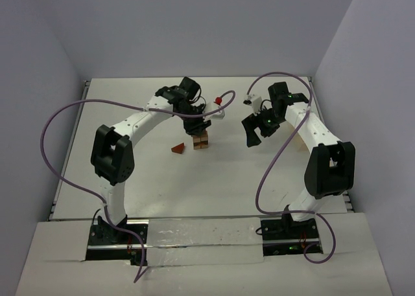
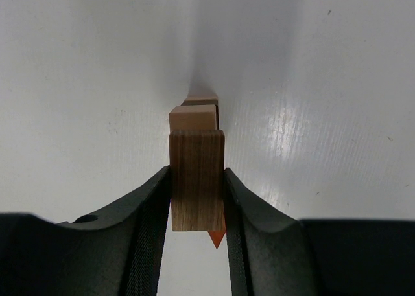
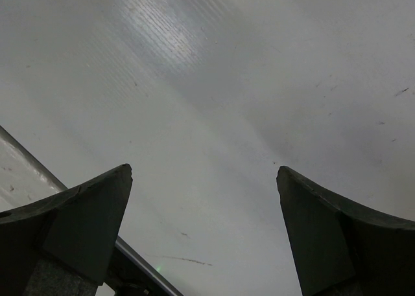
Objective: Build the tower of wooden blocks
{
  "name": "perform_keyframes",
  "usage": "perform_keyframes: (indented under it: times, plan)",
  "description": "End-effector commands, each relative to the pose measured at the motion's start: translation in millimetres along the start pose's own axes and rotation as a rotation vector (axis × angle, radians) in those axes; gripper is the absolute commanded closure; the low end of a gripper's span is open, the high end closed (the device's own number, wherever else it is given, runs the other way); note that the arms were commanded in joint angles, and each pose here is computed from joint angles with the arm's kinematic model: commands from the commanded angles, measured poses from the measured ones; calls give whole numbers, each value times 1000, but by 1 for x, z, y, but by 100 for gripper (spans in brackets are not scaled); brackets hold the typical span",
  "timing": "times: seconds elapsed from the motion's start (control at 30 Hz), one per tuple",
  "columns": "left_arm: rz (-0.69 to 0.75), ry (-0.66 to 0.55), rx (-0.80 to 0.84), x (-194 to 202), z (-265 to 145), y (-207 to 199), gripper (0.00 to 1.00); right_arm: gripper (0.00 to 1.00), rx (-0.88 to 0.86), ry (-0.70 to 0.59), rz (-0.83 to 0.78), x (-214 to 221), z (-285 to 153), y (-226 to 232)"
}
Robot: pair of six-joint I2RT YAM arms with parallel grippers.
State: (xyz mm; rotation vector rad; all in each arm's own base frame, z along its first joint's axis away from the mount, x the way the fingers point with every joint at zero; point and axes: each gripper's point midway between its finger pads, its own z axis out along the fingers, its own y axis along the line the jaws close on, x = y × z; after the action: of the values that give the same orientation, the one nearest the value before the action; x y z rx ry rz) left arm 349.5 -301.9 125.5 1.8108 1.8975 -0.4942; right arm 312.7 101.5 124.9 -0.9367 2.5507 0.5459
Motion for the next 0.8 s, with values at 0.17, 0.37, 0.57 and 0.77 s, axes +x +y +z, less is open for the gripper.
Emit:
perform_keyframes:
  times: [0.17, 0.37, 0.57, 0.77]
  plan:
    - [2, -63, -12, -19, -5, 12, 52, 0, 15, -22, -13, -10, -6, -6]
    - [-3, -64, -9, -20, -4, 14, 52, 0, 12, -17, -10, -9, -5, -6]
    - [4, -57, 18, -16, -4, 8, 45, 0, 13, -16, -12, -9, -4, -7]
    - [16, -65, 43, -15, -8, -1, 37, 0, 11, -15, -11, -8, -4, -6]
